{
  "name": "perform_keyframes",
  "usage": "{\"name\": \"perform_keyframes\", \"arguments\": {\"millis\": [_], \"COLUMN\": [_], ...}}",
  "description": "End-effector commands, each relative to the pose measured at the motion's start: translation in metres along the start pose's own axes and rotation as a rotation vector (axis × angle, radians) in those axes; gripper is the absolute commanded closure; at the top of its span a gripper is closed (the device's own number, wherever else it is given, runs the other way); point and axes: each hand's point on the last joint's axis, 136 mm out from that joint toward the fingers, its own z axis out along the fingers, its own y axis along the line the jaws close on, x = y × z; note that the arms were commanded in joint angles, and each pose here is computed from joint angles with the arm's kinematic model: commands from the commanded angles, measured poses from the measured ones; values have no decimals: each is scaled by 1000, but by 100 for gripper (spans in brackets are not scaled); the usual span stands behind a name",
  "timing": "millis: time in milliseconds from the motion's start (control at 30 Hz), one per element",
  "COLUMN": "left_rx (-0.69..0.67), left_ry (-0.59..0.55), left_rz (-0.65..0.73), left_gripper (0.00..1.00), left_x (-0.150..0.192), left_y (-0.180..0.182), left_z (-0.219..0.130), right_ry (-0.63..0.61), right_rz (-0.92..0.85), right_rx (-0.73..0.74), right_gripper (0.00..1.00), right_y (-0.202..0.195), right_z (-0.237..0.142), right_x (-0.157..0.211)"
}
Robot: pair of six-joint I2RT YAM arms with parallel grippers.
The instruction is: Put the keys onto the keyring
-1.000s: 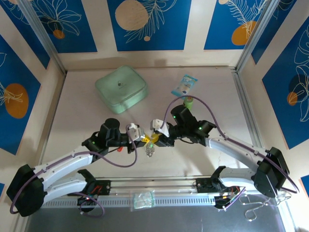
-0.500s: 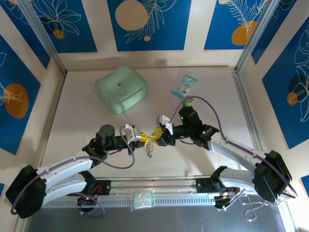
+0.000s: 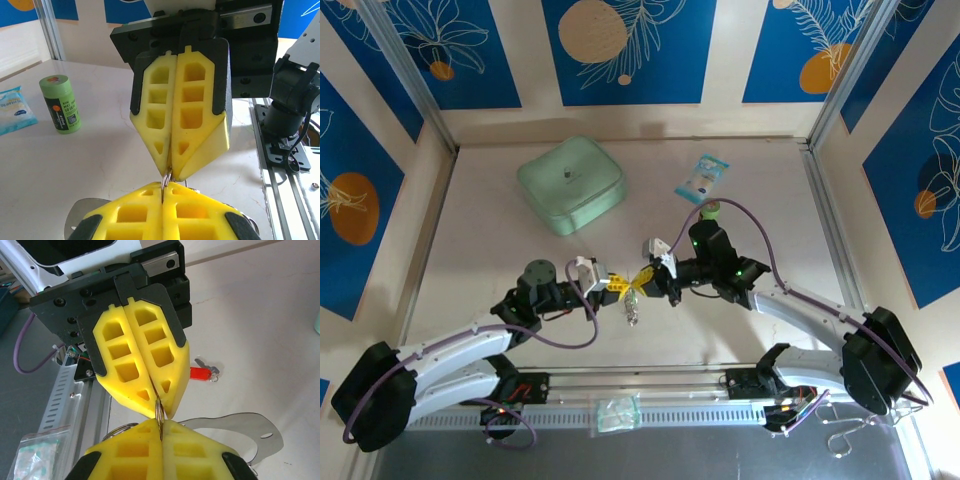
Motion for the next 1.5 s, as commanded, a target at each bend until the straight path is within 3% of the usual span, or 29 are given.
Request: {"name": "perform_keyframes", "arguments": {"millis": [0, 100, 367, 500, 600, 667, 767, 867, 1000, 1200, 1467], "left_rx": [-9, 4, 65, 119, 142, 139, 105, 52, 9, 9, 27], "left_ry": [-28, 36, 138, 171, 182, 183, 147, 56, -13, -28, -23], "left_rz": [30, 42, 78, 88, 92, 95, 89, 71, 59, 56, 62], "left_gripper": [86, 81, 84, 89, 100, 100, 100, 100, 100, 100, 100], "left_x": [-13, -7, -3, -2, -2, -2, -5, -12, -15, -13, -11], "left_y": [0, -1, -7, -13, -16, -16, -12, -6, -2, -3, -6], "left_z": [-2, -1, 2, 4, 4, 3, 2, 2, 0, -1, 0], "right_ry": [27, 72, 182, 212, 225, 205, 142, 97, 56, 45, 43], "right_rz": [-39, -76, -150, -178, -182, -161, -84, -12, 33, 52, 60], "right_rx": [-20, -9, -12, -19, 2, 37, 60, 42, 43, 32, 41], "right_gripper": [100, 100, 100, 100, 100, 97, 72, 66, 64, 63, 71], "right_y": [7, 8, 12, 13, 8, 2, -2, 2, 4, 1, -4], "right_z": [0, -1, 3, 6, 6, 3, -7, -9, -8, -5, -3], "right_x": [-3, -1, 1, -4, -6, -8, -8, -1, 3, 5, 2]}}
